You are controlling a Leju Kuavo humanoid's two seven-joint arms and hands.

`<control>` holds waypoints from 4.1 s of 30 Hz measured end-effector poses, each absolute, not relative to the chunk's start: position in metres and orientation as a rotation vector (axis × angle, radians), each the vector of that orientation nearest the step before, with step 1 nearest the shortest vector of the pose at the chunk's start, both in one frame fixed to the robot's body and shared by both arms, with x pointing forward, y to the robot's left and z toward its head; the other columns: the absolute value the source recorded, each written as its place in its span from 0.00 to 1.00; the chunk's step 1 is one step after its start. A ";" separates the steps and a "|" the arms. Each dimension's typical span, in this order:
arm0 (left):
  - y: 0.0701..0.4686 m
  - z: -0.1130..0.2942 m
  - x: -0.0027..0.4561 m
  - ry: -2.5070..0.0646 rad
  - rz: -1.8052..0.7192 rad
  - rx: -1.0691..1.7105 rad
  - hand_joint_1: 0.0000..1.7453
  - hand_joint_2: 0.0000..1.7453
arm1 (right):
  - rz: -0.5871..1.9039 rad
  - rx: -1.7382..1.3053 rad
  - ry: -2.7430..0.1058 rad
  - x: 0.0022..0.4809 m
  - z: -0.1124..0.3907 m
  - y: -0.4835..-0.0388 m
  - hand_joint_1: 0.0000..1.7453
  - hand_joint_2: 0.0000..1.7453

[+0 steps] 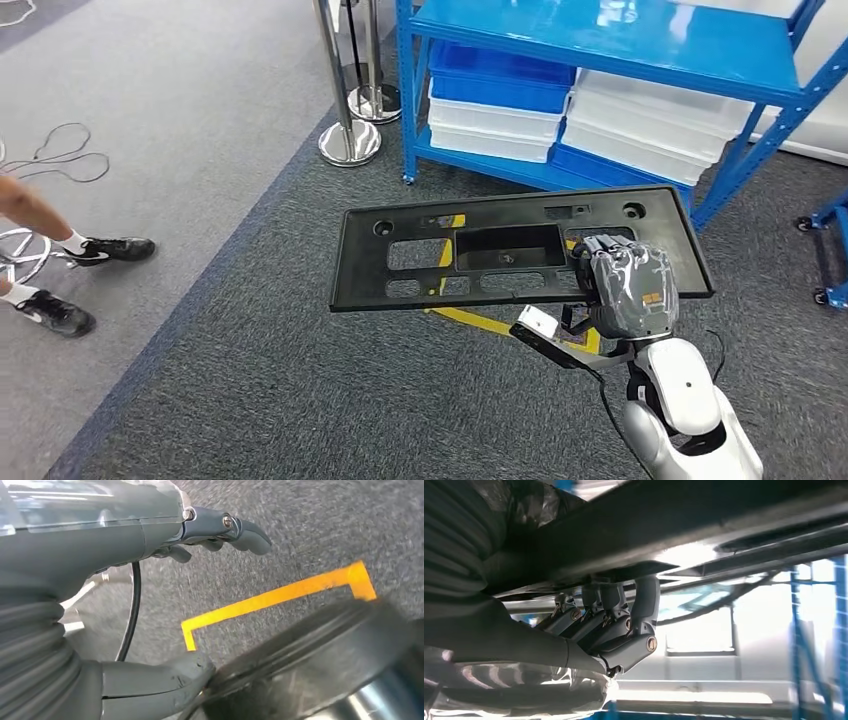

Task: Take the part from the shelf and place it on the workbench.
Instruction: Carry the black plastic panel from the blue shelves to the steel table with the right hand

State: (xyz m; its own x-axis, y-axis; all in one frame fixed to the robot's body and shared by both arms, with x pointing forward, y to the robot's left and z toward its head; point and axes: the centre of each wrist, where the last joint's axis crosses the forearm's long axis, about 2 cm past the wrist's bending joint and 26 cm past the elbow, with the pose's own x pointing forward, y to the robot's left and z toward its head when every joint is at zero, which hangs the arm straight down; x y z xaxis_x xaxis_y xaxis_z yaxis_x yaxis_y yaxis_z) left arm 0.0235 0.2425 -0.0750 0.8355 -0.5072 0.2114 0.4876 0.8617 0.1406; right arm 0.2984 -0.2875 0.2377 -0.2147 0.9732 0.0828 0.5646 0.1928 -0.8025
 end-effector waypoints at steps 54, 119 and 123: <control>0.302 -0.085 -0.005 -0.075 -0.522 0.225 0.00 1.00 | 0.905 -1.371 -1.963 0.272 0.212 -0.290 0.90 1.00; 0.273 -0.113 0.007 -0.203 -0.620 0.124 0.00 1.00 | 0.918 -1.656 -1.795 0.225 0.215 -0.302 0.90 1.00; 0.268 -0.113 0.007 -0.196 -0.619 0.123 0.00 1.00 | 0.920 -1.658 -1.786 0.223 0.213 -0.302 0.90 1.00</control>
State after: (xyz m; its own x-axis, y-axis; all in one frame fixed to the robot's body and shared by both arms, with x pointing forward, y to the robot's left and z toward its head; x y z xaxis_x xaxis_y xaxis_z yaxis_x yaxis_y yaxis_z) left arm 0.0074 0.2678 -0.1132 0.7969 -0.5863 0.1457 0.5630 0.8082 0.1731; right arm 0.2228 -0.3023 0.2132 -0.1061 0.9921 -0.0673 0.6305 0.0148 -0.7761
